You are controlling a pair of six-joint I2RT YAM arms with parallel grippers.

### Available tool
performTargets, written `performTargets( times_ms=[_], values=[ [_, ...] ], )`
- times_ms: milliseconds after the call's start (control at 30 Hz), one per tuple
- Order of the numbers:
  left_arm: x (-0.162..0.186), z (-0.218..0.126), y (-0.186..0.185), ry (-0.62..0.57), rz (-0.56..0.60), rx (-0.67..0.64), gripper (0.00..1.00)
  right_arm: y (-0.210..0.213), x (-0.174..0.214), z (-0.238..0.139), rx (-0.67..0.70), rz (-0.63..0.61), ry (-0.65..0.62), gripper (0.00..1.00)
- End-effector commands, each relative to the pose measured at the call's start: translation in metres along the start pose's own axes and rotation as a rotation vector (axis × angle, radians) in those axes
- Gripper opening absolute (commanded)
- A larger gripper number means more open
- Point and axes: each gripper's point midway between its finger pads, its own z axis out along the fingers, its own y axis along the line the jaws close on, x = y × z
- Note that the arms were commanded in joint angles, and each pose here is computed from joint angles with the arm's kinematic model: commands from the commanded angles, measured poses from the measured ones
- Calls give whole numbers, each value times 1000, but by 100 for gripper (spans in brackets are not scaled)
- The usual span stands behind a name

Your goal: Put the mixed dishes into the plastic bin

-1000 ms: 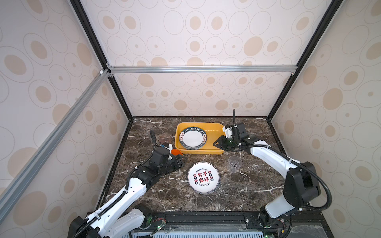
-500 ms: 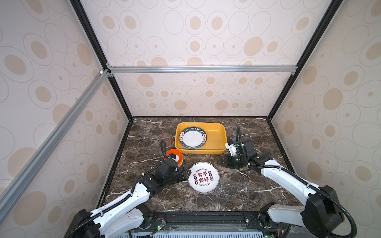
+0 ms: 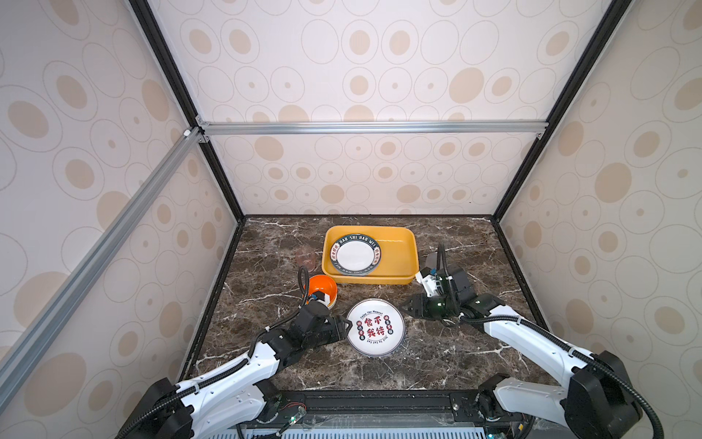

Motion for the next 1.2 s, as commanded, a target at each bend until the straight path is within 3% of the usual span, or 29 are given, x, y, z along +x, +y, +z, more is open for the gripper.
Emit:
performTargets(
  times_ms=[0, 500, 1167],
  values=[
    [0, 6, 0, -16, -6, 16, 55, -1, 9, -1, 12, -16, 7, 46],
    [12, 28, 8, 8, 9, 45, 43, -4, 9, 0, 31, -8, -4, 46],
    [21, 44, 12, 43, -11, 78, 36, -5, 9, -5, 54, -11, -14, 46]
  ],
)
